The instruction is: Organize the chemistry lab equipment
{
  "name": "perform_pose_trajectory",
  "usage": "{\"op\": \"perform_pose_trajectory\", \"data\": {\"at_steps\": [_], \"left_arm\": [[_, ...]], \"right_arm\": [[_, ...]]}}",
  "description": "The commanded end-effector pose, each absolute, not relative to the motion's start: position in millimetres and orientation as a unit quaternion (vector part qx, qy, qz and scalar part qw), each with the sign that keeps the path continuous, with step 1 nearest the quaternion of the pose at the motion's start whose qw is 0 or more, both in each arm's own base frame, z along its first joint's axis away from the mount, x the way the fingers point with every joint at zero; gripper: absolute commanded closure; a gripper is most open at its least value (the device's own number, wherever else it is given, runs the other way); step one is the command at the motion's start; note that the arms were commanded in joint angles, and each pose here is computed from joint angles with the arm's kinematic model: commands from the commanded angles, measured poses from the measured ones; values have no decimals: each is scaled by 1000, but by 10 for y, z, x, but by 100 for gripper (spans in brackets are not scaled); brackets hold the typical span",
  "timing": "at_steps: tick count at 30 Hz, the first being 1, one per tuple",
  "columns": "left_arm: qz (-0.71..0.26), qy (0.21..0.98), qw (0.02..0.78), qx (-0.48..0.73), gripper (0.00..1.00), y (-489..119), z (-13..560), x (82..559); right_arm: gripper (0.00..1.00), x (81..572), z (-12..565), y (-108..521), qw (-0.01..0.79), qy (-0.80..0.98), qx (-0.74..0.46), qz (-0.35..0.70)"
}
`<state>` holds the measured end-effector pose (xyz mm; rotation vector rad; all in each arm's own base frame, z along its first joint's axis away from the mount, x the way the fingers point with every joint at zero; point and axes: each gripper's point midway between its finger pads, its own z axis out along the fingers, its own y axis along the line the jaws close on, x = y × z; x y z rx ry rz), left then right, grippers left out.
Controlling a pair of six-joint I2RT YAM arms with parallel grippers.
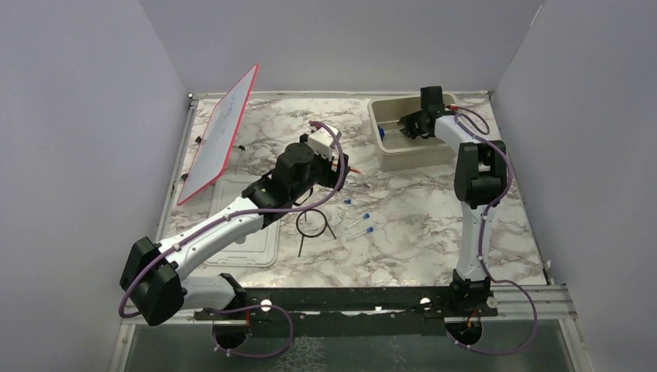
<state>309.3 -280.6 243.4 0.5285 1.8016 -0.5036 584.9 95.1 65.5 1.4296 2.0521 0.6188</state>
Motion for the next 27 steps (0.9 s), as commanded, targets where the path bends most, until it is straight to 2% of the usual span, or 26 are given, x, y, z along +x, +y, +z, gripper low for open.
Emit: {"op": "perform_pose_trajectory", "data": {"at_steps": [1,11,20,27], "left_arm": [[-197,767,571,218,21,-2752,2406,3155],[-198,773,568,201,21,-2737,2433,3203],[-190,775,575,181,21,-2633,2642,3200],[-172,764,604,148,21,-2448,2879,3210]], "right_arm": [[72,5903,547,894,278,760,546,215],[46,5853,882,855,310,756,533,221],[41,5544,1671,781,383,766,462,231],[44,5158,2376,1199,460,824,217,250]]}}
